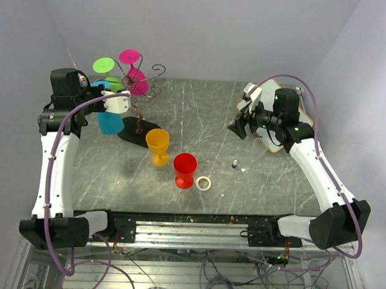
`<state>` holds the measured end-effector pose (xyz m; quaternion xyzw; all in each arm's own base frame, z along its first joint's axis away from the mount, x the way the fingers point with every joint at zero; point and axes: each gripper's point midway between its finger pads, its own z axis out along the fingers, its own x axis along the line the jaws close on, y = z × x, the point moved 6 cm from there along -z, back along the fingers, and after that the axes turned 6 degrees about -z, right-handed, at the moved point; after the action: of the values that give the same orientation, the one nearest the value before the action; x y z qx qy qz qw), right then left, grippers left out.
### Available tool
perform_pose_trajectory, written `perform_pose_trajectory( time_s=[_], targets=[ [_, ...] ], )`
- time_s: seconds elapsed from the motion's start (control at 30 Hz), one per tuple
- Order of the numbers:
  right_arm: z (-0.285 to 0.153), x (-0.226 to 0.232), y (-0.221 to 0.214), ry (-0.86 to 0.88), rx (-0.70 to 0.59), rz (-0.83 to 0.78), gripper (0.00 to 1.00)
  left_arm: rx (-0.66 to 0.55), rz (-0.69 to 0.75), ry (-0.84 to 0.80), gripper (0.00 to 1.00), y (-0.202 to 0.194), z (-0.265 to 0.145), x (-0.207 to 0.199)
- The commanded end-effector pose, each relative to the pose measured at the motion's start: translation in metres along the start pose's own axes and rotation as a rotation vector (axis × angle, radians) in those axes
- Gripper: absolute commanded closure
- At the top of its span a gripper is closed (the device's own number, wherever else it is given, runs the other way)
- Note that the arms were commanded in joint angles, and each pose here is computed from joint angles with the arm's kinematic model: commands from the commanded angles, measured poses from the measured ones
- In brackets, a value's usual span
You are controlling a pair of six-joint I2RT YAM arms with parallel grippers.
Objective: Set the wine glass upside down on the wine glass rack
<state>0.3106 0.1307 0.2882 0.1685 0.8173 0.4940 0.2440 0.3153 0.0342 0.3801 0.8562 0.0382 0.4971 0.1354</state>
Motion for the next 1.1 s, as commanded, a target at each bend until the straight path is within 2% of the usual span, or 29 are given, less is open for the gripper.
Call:
perform_pose_trajectory(
  time_s=[0.0,0.07,0.4,0.93,1.07],
  targets=[
    [-0.002,-0.001,0.001,-0.003,-0.018,-0.012,0.19,-0.080,-0.003,-0.029,0.91,0.013,-0.001,-0.002],
    [-0.002,-0.001,0.001,-0.001,-0.017,-0.011,0.19,-0.083,-0.001,-0.036,0.90,0.013,0.000,-0.004],
    [-0.002,-0.001,0.000,-0.005,-0.014,-0.012,0.18,-0.072,0.002,-0.051,0.72,0.013,-0.006,-0.005],
    [-0.003,-0.003,-0.002,-0.008,-0.011,-0.005,0.18,-0.073,0.023,-0.106,0.61,0.020,-0.032,-0.011],
    [-0.003,-0.003,-0.004,-0.001,-0.012,-0.003,0.18,-0.062,0.044,-0.139,0.53,0.019,-0.038,-0.019]
  ],
)
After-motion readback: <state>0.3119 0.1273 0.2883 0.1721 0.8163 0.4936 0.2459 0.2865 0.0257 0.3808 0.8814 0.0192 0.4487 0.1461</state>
